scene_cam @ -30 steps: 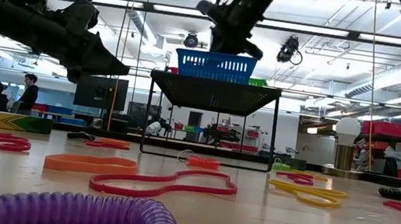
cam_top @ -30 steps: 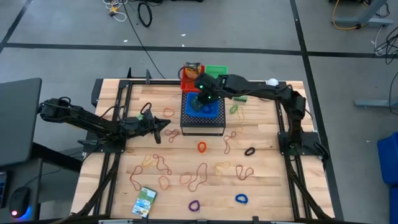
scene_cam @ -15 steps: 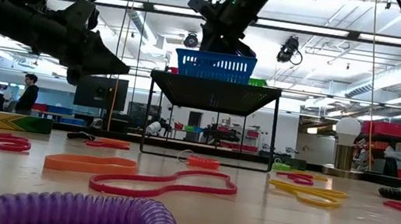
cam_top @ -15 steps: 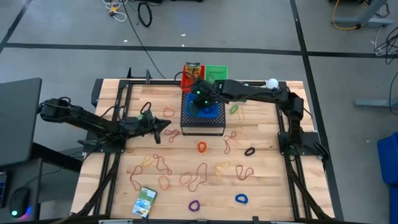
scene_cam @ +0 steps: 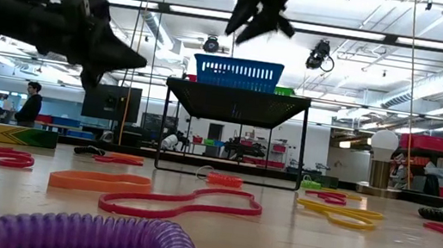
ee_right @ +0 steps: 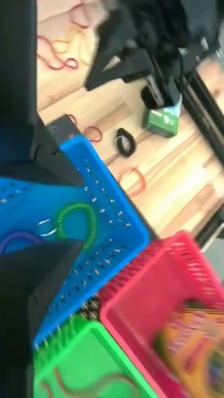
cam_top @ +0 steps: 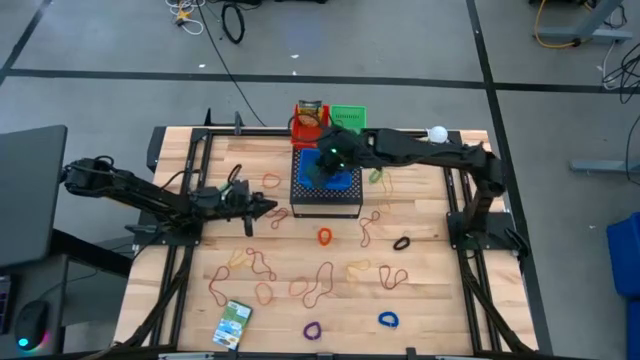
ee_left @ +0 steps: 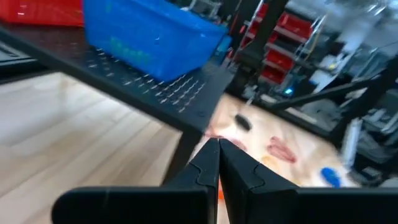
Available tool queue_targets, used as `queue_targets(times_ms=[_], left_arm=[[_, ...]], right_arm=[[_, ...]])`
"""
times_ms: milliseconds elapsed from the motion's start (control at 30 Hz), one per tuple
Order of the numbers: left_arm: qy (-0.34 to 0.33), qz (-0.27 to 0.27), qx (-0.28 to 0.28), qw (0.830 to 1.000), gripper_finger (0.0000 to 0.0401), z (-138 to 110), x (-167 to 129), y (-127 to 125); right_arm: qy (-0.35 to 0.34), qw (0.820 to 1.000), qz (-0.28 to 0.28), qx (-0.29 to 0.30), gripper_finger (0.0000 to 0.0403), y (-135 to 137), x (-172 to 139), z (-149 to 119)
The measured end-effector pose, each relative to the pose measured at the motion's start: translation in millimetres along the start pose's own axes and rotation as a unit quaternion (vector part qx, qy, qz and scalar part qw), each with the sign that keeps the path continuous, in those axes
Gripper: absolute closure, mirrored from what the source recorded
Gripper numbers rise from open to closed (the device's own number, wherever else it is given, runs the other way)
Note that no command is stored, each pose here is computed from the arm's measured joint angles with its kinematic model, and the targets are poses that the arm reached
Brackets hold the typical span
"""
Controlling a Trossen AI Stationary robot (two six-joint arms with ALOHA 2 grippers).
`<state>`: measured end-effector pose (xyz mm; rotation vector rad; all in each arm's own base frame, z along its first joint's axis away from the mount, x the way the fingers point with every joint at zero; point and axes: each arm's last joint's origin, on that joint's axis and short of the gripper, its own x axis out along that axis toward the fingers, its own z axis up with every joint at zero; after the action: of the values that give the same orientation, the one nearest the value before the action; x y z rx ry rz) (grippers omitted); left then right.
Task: Pick & Place Office Desk Supplies
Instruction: Put the red rubber band into the green bin on the shelf
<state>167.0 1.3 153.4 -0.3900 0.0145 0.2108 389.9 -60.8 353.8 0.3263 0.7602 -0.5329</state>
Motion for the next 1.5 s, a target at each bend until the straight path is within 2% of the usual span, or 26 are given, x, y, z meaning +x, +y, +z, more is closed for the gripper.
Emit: queue_targets(times_ms=[100, 167, 233, 433, 567, 700, 800, 933, 1067, 1300, 1500], left_arm=[[0.005, -0.01, -0.008, 1.0, 0.039, 2.8, 3.1, -3.3], [0.021, -0.004, -0.011, 1.0, 0.0393, 3.3, 6.4, -6.8], [0.042, 0.015, -0.002, 0.999, 0.0396, 3.9, 10.8, -11.3], [0.097, 0.047, 0.039, 0.993, 0.0397, 11.3, 21.2, -31.7], [0.098, 0.049, 0.043, 0.993, 0.0396, 17.6, 23.4, -44.4], [0.129, 0.055, 0.043, 0.989, 0.0395, 20.1, 25.1, -49.7], [0.164, 0.043, 0.061, 0.984, 0.0395, 19.7, 24.4, -54.6], [0.207, 0.024, 0.079, 0.975, 0.0395, 20.1, 22.9, -62.0], [0.249, -0.005, 0.085, 0.965, 0.0393, 19.9, 20.0, -70.1], [0.332, -0.034, 0.095, 0.938, 0.0393, 24.4, 13.2, -83.4], [0.385, -0.044, 0.113, 0.915, 0.0393, 18.1, 5.9, -94.8]], right_arm=[[-0.013, 0.997, -0.004, -0.077, 0.0323, 7.8, -18.6, -3.3], [-0.018, 0.994, 0.002, -0.106, 0.0367, 12.1, -27.9, -5.0], [-0.021, 0.991, 0.01, -0.131, 0.0393, 15.7, -34.9, -6.9], [-0.048, 0.982, 0.036, -0.178, 0.0389, 26.3, -56.0, -9.1], [-0.072, 0.978, 0.05, -0.191, 0.0398, 33.5, -62.4, -8.3], [-0.096, 0.976, 0.061, -0.187, 0.0397, 39.1, -63.6, -6.2], [-0.128, 0.973, 0.075, -0.178, 0.0399, 43.9, -53.4, -13.3], [-0.16, 0.971, 0.095, -0.148, 0.0399, 41.5, -45.5, -36.9], [-0.186, 0.97, 0.112, -0.112, 0.04, 35.4, -50.2, -66.0], [-0.19, 0.975, 0.082, -0.079, 0.0399, 19.7, -72.5, -115.7], [-0.196, 0.976, 0.08, -0.048, 0.0399, 6.3, -83.7, -145.2]])
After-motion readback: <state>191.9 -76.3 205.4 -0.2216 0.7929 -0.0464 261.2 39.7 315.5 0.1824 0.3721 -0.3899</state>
